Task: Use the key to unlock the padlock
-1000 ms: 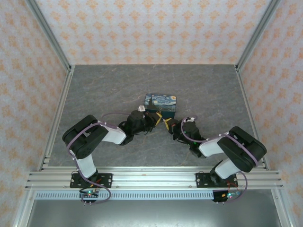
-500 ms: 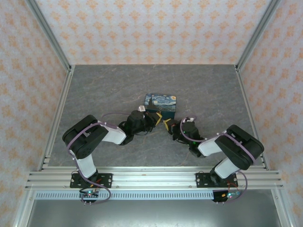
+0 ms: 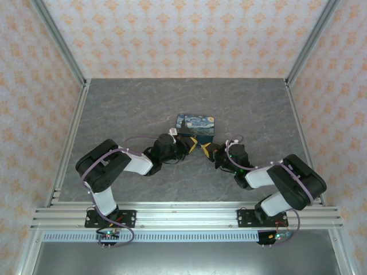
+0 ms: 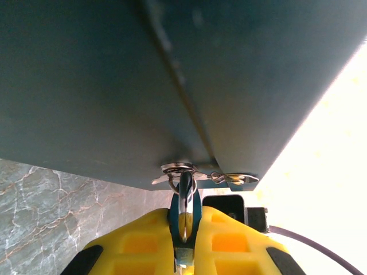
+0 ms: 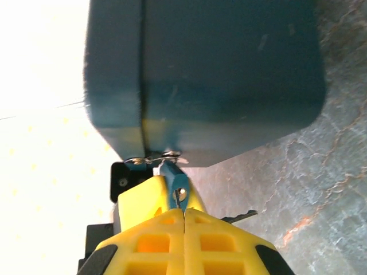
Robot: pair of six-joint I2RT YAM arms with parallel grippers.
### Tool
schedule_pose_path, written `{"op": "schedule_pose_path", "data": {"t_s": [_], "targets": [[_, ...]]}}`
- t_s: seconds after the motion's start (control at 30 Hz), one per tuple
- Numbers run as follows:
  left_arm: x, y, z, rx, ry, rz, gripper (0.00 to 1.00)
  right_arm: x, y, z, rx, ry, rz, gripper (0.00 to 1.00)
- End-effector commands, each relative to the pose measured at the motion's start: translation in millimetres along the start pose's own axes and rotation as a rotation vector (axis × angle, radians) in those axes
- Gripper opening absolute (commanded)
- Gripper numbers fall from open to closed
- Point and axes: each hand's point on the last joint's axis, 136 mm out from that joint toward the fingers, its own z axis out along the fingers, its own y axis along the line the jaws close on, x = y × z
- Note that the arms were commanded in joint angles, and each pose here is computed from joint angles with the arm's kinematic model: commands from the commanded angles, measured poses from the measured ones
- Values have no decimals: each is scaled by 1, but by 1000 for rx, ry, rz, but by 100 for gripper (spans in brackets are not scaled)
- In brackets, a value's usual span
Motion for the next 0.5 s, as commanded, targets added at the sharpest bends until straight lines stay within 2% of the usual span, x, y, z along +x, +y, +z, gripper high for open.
{"op": "schedule_pose_path", "data": {"t_s": [0.0, 0.47], "targets": [[3, -36, -7, 111, 21, 46, 0, 8, 4, -3, -8, 51, -46, 0], [2, -32, -8, 96, 13, 43, 0, 1, -2, 4, 0, 20, -16, 0]]}}
